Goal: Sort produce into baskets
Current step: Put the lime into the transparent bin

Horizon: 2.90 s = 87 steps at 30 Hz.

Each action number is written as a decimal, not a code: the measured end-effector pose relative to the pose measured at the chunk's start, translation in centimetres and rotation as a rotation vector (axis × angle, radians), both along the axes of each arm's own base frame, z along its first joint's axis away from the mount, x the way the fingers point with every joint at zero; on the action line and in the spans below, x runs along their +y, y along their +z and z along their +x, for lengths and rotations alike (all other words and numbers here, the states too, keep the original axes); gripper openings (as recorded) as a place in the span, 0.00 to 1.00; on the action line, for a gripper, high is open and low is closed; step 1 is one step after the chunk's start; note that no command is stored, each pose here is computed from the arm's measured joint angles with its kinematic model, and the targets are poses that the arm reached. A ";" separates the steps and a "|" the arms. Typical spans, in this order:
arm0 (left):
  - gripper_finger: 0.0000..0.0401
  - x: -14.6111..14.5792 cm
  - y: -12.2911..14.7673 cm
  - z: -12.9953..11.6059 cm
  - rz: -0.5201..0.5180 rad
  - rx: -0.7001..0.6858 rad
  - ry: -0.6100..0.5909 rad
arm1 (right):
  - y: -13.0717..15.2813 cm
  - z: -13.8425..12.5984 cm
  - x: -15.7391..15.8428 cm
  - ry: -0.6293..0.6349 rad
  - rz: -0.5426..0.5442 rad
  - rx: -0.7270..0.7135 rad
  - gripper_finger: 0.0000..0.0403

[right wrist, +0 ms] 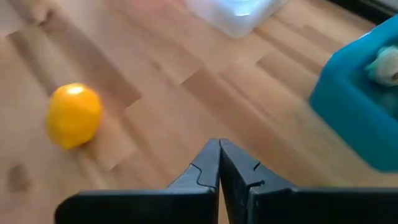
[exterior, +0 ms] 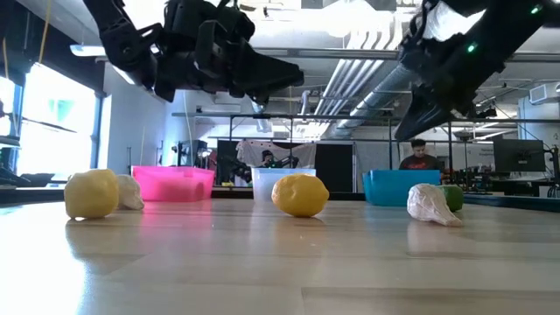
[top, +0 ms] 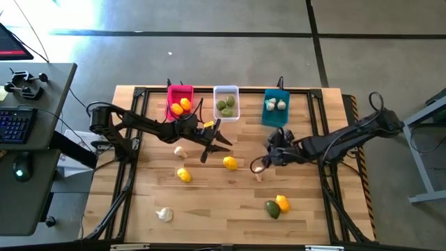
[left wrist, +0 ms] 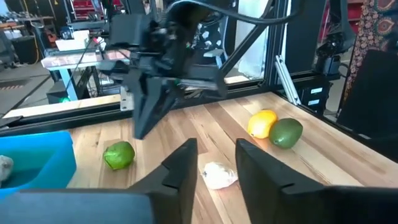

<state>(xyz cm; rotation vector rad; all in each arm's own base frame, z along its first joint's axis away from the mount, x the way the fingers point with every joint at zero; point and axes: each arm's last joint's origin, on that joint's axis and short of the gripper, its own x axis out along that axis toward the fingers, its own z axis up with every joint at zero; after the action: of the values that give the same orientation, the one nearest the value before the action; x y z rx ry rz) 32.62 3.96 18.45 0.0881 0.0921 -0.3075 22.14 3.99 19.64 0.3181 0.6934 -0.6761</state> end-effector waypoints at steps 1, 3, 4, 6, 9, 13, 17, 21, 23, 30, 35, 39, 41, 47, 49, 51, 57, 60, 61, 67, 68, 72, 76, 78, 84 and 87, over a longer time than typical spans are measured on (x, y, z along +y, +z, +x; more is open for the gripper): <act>0.21 0.0 -0.1 0.0 0.001 -0.002 0.000 | 0.2 0.0 0.4 0.006 0.014 -0.003 0.00; 0.17 0.0 -0.2 0.1 0.004 0.002 0.000 | 0.5 -0.2 1.1 0.014 0.041 0.002 0.00; 0.15 0.0 -0.2 0.1 0.004 0.004 0.000 | 0.7 -0.3 1.4 0.017 0.057 0.005 0.00; 0.11 0.0 -0.2 0.1 0.007 0.002 -0.001 | 0.9 -0.5 2.1 0.031 0.104 0.017 0.00; 0.06 0.0 -0.2 0.1 0.008 0.001 -0.001 | 1.2 -0.6 3.1 0.094 0.215 0.037 0.00; 0.01 0.0 -0.2 0.1 0.008 0.002 -0.001 | 1.5 -0.6 4.5 0.133 0.353 0.048 0.00; 0.01 0.0 -0.2 0.1 0.008 0.002 -0.001 | 1.9 -0.2 6.4 0.158 0.461 0.082 0.01; 0.01 0.0 -0.2 0.1 0.008 0.003 -0.001 | 2.2 0.8 8.7 0.175 0.517 0.127 0.07; 0.01 0.0 -0.2 0.1 0.007 0.003 -0.001 | 2.3 1.5 9.9 0.175 0.552 0.173 0.14; 0.01 0.0 -0.2 0.1 0.001 0.006 -0.001 | 1.9 3.6 13.7 0.128 0.564 0.386 0.45; 0.01 -0.2 -0.2 0.1 -0.002 0.012 -0.005 | 1.3 5.0 15.4 0.105 0.525 0.524 0.62; 0.01 -0.4 -0.3 0.1 -0.003 0.014 -0.012 | 0.2 5.9 16.2 0.096 0.522 0.607 0.67; 0.01 -0.6 -0.3 0.1 -0.003 0.014 -0.017 | -0.2 6.1 16.4 0.089 0.519 0.627 0.68; 0.01 -1.0 -0.3 0.2 -0.014 0.018 -0.029 | -0.9 6.3 16.6 0.089 0.512 0.654 0.68; 0.01 -1.1 -0.3 0.2 -0.018 0.019 -0.031 | -1.1 6.4 16.6 0.086 0.510 0.658 0.68; 0.01 -1.2 -0.3 0.2 -0.020 0.020 -0.034 | -1.3 6.4 16.6 0.084 0.508 0.663 0.68; 0.01 -1.4 -0.3 0.2 -0.020 0.020 -0.041 | -1.8 6.2 16.6 0.079 0.524 0.685 0.68; 0.01 -1.4 -0.3 0.2 -0.020 0.021 -0.041 | -2.2 5.9 16.6 0.081 0.531 0.697 0.68; 0.01 -1.4 -0.3 0.2 -0.020 0.021 -0.041 | -2.3 5.8 16.6 0.082 0.529 0.700 0.68; 0.01 -1.4 -0.3 0.2 -0.021 0.022 -0.041 | -2.4 5.8 16.7 0.091 0.532 0.699 0.65; 0.01 -1.4 -0.3 0.2 -0.025 0.023 -0.041 | -2.4 5.8 16.7 0.100 0.531 0.698 0.64; 0.01 -1.4 -0.3 0.2 -0.028 0.024 -0.040 | -2.6 5.9 16.9 0.112 0.532 0.694 0.55; 0.01 -1.4 -0.2 0.2 -0.052 0.028 -0.038 | -2.9 6.0 17.0 0.115 0.533 0.698 0.44; 0.01 -1.4 -0.2 0.2 -0.066 0.029 -0.036 | -2.9 6.0 17.0 0.115 0.533 0.700 0.39; 0.01 -1.5 -0.2 0.2 -0.068 0.028 -0.039 | -2.8 6.2 17.0 0.156 0.505 0.700 0.33; 0.00 -1.7 -0.2 0.2 -0.060 0.026 -0.043 | -2.3 6.6 17.2 0.186 0.490 0.686 0.33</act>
<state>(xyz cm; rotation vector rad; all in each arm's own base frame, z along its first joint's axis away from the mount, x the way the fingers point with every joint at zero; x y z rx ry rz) 32.84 2.31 18.27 0.0262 0.1071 -0.3544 28.73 21.22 17.38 0.4678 1.5340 -0.4210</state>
